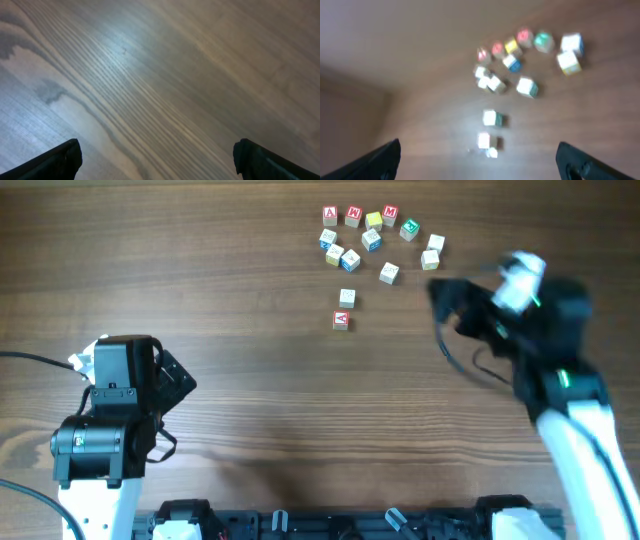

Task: Form a tower

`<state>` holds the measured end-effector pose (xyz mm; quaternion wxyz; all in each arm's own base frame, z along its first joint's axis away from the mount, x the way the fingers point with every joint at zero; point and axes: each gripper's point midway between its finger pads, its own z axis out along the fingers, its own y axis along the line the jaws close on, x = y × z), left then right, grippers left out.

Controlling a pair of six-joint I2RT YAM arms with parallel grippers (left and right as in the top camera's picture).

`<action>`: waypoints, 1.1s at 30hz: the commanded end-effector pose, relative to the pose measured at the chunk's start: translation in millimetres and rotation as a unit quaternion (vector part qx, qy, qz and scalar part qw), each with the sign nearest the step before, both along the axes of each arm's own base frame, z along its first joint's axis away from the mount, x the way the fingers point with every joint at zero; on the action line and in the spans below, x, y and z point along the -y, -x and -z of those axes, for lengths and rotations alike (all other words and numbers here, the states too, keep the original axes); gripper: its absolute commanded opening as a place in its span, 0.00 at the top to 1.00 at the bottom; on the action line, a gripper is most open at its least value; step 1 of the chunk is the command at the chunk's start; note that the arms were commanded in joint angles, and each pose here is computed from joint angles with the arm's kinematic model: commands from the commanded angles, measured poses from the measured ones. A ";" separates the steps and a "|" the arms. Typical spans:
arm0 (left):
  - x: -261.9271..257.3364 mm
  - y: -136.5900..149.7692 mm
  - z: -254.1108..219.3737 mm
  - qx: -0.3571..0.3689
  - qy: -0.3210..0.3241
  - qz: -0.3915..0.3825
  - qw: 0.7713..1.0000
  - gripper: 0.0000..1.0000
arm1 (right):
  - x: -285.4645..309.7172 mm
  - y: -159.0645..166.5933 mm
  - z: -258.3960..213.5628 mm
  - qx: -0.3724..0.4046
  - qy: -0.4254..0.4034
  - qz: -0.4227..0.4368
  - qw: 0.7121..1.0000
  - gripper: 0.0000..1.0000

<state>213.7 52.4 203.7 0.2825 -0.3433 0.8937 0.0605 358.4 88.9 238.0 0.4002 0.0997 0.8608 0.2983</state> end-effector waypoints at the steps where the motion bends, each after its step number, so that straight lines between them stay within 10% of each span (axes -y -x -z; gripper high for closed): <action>1: -1.5 0.5 0.7 0.001 0.003 -0.008 1.000 0.00 | -42.9 -40.2 10.5 -0.044 0.113 -0.065 0.990 0.00; 6: -1.5 0.5 0.7 0.001 0.003 -0.008 1.000 0.00 | -132.2 -96.3 55.8 -0.043 0.077 -0.167 0.982 0.00; 17: -1.5 0.5 0.7 0.001 0.003 -0.008 1.000 0.00 | -149.4 -135.5 196.3 -0.163 0.196 -0.058 0.965 0.05; 33: -1.5 0.5 0.7 0.001 0.003 -0.008 1.000 0.00 | -144.6 -105.9 228.5 -0.231 0.217 -0.051 0.947 0.55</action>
